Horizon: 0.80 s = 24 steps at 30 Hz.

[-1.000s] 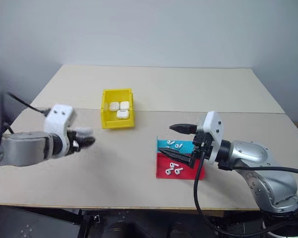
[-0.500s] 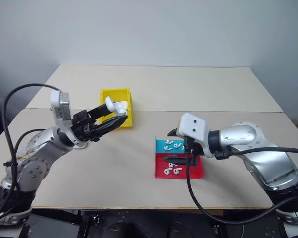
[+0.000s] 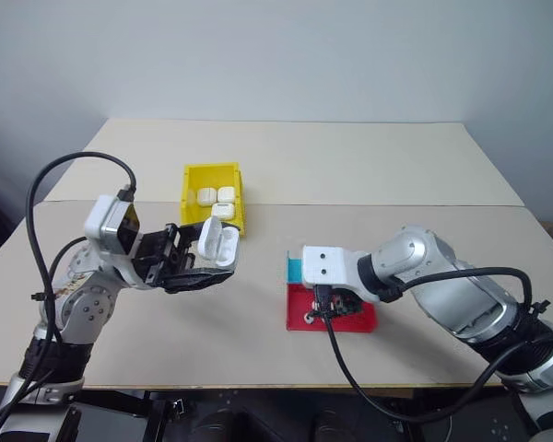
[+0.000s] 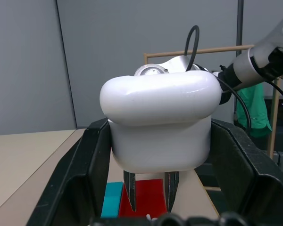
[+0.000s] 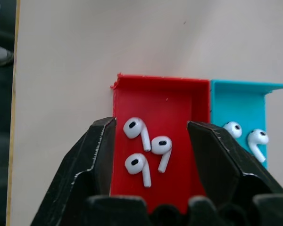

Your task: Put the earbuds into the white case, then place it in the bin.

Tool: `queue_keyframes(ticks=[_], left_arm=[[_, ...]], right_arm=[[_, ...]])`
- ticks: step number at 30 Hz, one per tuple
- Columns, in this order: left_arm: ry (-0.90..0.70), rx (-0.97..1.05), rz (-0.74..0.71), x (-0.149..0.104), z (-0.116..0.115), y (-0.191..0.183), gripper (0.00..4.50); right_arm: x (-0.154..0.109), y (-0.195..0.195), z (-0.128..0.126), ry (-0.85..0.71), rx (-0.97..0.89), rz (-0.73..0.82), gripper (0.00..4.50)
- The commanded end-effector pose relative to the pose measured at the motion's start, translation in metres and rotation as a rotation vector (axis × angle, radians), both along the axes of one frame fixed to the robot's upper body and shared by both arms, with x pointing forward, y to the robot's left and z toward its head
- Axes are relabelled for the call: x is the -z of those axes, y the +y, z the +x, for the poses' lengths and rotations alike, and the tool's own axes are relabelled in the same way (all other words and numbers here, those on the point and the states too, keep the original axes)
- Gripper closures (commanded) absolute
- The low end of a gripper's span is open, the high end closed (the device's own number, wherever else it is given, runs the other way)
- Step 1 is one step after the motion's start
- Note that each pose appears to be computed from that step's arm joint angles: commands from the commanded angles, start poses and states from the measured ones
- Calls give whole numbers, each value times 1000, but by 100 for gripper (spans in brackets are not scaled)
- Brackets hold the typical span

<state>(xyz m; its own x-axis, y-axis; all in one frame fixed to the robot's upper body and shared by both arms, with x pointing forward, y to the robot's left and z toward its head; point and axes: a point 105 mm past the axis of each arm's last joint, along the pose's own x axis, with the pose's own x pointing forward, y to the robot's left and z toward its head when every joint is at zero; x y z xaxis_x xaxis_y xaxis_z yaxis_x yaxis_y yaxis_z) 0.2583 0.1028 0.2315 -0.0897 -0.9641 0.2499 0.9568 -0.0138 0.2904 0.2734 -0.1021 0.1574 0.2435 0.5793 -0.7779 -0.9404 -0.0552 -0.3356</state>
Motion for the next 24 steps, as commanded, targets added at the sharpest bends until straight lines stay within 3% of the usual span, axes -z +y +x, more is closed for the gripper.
queue_keyframes(ticks=[1,11,24], left_arm=[[-45,9,-9,-5,-8,-2,168],[-31,-4,-17,0,-13,-6,168],[-17,-54,-26,1,-21,-1,168]], right_arm=[[1,3,1,-41,-58,-51,165],[19,13,11,-70,-177,-211,165],[29,21,20,-64,-253,-306,165]])
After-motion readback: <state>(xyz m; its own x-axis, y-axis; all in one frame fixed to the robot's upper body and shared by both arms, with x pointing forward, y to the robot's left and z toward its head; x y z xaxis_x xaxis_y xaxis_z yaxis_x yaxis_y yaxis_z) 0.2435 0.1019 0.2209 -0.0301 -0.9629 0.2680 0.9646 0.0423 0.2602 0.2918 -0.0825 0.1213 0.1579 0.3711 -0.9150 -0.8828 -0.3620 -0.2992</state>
